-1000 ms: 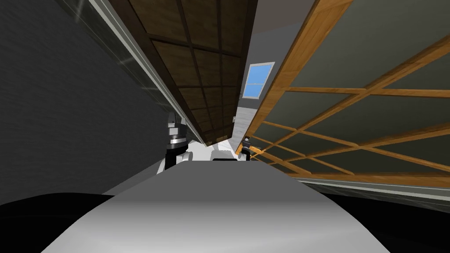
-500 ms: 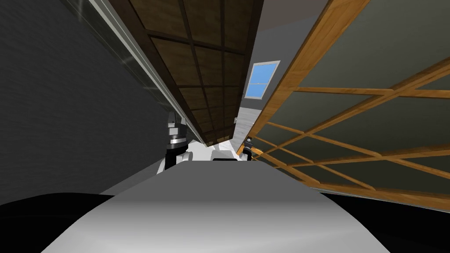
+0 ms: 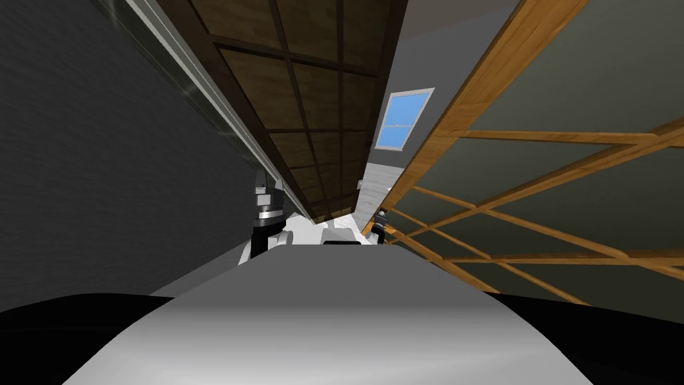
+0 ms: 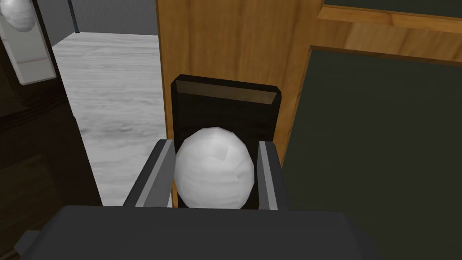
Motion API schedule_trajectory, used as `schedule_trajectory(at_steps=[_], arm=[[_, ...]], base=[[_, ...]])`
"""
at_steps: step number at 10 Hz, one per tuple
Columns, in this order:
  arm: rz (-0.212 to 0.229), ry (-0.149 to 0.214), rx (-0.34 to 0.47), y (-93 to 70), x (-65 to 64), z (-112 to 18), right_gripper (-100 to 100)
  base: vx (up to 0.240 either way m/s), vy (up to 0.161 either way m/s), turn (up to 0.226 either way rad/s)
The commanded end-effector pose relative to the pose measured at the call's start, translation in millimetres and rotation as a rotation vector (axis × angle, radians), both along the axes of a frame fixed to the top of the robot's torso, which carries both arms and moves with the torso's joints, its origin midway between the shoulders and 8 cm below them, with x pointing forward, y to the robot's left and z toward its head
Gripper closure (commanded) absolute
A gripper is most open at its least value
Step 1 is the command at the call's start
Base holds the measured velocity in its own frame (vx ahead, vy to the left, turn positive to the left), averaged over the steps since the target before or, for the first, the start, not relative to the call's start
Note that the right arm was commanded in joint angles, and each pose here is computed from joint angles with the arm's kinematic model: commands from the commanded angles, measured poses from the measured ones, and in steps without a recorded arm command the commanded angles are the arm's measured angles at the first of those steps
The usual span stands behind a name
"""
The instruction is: Push the door open
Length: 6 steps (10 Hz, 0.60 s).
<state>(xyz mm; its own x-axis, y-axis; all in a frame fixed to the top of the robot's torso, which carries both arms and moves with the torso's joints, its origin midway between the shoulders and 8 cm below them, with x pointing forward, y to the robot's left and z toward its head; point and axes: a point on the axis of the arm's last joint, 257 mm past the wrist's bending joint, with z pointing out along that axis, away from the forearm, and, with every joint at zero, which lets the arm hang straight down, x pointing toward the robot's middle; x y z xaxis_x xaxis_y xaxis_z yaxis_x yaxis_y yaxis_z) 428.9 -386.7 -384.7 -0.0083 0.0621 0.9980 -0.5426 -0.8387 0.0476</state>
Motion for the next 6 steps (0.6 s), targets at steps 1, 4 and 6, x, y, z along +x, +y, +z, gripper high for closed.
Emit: schedule_trajectory(at_steps=[1,4,6], arm=[[-0.046,-0.006,-0.018,-22.3,-10.1,3.9,100],[-0.094,-0.010,-0.018,-39.1,-17.8,5.3,100],[-0.143,-0.013,-0.017,-55.1,-26.2,6.4,100]], base=[[0.040,-0.006,0.059],[0.069,-0.029,0.064],[0.064,-0.032,0.069]])
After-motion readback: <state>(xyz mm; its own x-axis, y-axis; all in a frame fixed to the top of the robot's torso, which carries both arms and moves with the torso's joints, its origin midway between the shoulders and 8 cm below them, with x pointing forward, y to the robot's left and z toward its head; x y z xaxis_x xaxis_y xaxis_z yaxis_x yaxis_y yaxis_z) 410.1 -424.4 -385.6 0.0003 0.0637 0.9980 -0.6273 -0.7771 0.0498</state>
